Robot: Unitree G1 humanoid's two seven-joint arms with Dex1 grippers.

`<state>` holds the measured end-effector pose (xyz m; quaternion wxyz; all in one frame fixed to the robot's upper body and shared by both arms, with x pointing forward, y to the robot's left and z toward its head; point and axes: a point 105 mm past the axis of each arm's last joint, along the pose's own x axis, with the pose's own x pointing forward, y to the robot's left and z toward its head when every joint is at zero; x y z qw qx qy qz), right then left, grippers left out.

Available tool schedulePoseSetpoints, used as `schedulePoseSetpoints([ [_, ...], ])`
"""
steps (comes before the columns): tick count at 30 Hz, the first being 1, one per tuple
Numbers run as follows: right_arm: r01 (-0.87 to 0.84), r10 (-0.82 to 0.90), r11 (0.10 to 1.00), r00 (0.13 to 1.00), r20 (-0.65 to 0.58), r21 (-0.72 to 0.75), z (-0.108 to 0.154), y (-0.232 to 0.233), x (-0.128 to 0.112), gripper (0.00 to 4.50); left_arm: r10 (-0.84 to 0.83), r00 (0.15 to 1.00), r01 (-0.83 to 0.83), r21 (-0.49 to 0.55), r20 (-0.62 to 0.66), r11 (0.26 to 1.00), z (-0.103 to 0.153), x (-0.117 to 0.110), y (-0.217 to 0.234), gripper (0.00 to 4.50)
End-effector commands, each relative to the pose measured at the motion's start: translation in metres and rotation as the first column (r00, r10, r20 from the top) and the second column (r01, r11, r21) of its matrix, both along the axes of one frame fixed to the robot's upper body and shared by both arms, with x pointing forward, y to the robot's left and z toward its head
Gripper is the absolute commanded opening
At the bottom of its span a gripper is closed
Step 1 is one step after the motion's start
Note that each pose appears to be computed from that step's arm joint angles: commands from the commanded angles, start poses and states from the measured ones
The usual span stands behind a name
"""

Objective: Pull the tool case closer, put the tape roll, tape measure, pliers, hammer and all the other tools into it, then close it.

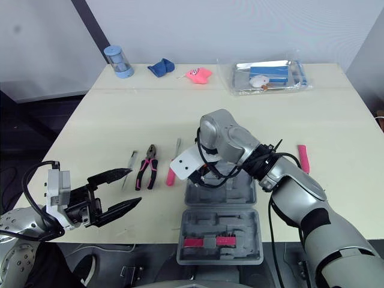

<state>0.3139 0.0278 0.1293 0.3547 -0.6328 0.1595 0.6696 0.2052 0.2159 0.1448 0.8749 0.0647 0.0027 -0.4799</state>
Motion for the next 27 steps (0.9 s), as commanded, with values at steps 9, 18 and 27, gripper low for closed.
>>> schedulePoseSetpoints([
  [9,-0.078,0.077,0.997,0.993,0.09,0.006,-0.003,0.031,0.003,0.07,0.038,0.999,-0.039,-0.012,-0.023,0.999,-0.003,-0.011,0.011,4.5],
  [18,-0.083,0.083,0.997,0.991,0.102,-0.004,-0.015,0.031,0.007,0.07,0.056,0.998,-0.056,-0.01,-0.015,0.998,-0.003,-0.014,0.011,4.5],
  [27,-0.081,0.082,0.997,0.994,0.078,-0.017,-0.022,0.026,0.003,0.07,0.063,0.998,-0.063,0.012,-0.008,0.998,-0.003,-0.009,0.015,4.5],
])
